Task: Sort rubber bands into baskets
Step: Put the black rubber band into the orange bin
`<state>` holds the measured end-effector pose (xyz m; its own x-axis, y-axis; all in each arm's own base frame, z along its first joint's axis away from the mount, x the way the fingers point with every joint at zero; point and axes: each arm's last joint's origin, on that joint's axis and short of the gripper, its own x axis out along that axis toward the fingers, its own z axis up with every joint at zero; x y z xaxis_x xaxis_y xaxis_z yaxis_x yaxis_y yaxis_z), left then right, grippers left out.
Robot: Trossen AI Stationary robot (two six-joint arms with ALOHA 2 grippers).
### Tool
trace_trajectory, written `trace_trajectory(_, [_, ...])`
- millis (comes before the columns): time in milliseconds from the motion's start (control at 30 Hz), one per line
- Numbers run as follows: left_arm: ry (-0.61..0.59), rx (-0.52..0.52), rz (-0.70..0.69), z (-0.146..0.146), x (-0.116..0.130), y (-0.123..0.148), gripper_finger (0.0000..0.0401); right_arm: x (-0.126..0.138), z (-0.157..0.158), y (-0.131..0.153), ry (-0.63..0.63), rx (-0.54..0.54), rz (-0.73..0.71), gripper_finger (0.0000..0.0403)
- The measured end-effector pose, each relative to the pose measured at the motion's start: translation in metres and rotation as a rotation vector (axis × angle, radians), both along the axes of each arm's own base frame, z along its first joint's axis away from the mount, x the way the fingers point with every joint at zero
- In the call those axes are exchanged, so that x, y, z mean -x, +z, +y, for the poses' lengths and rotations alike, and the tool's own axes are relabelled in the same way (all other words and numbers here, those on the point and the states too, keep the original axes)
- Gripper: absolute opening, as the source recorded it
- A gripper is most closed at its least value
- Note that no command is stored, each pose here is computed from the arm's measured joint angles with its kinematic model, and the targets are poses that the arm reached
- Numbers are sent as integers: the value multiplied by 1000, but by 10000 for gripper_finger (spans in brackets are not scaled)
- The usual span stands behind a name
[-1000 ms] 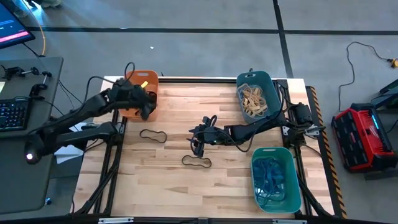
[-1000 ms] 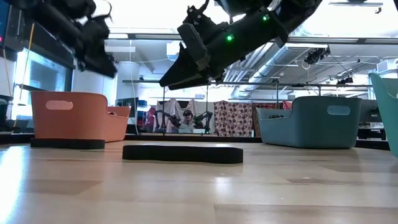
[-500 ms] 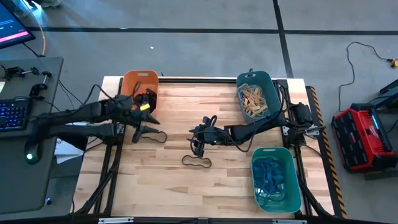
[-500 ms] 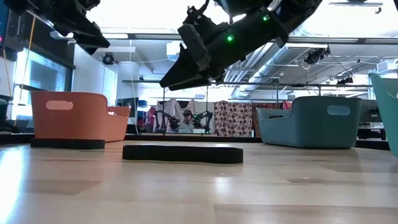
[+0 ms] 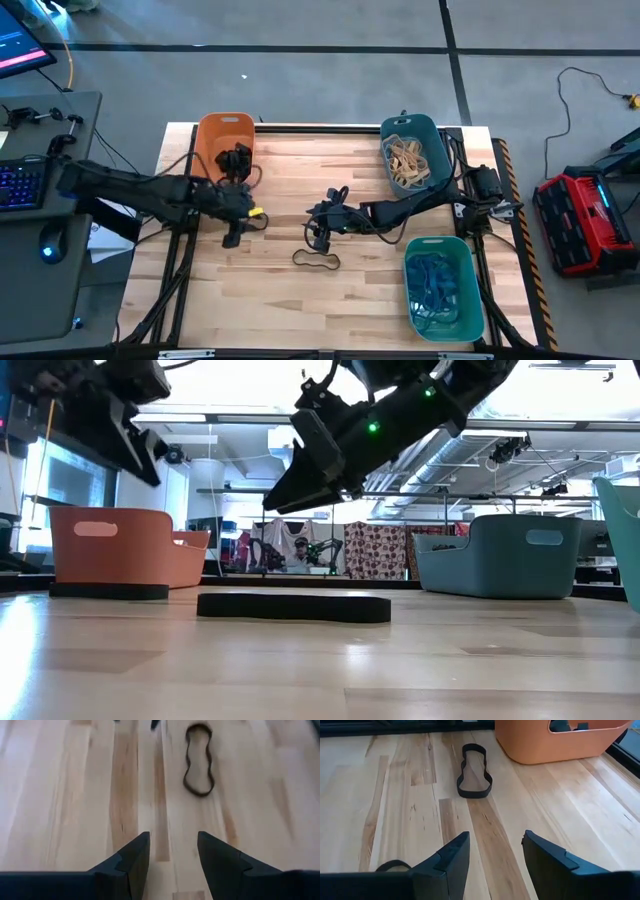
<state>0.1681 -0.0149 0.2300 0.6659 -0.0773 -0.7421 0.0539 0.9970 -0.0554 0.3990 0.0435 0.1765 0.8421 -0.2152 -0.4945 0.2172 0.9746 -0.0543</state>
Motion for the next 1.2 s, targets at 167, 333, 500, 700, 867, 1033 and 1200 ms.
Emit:
trace_trajectory(167, [54,-46,112,-7,-13,-18,156,1,5,0,14,2,2,172])
trace_trajectory(333, [102,-65,241,-9,-25,-41,156,1,9,0,24,3,2,172])
trace_trajectory(500, [140,-85,362,-10,-35,-63,156,1,9,0,23,3,2,172])
trace_trajectory(700, [187,-122,439,-10,-43,-83,156,1,8,0,23,3,2,172])
trace_trajectory(867, [196,-134,429,-10,-51,-92,156,1,8,0,23,3,4,172])
trace_trajectory(1033, [217,-178,436,-9,-53,-98,131,1,8,-1,23,4,8,172])
trace_trajectory(1200, [169,-175,445,-11,-55,-100,60,2,8,-1,23,5,16,172])
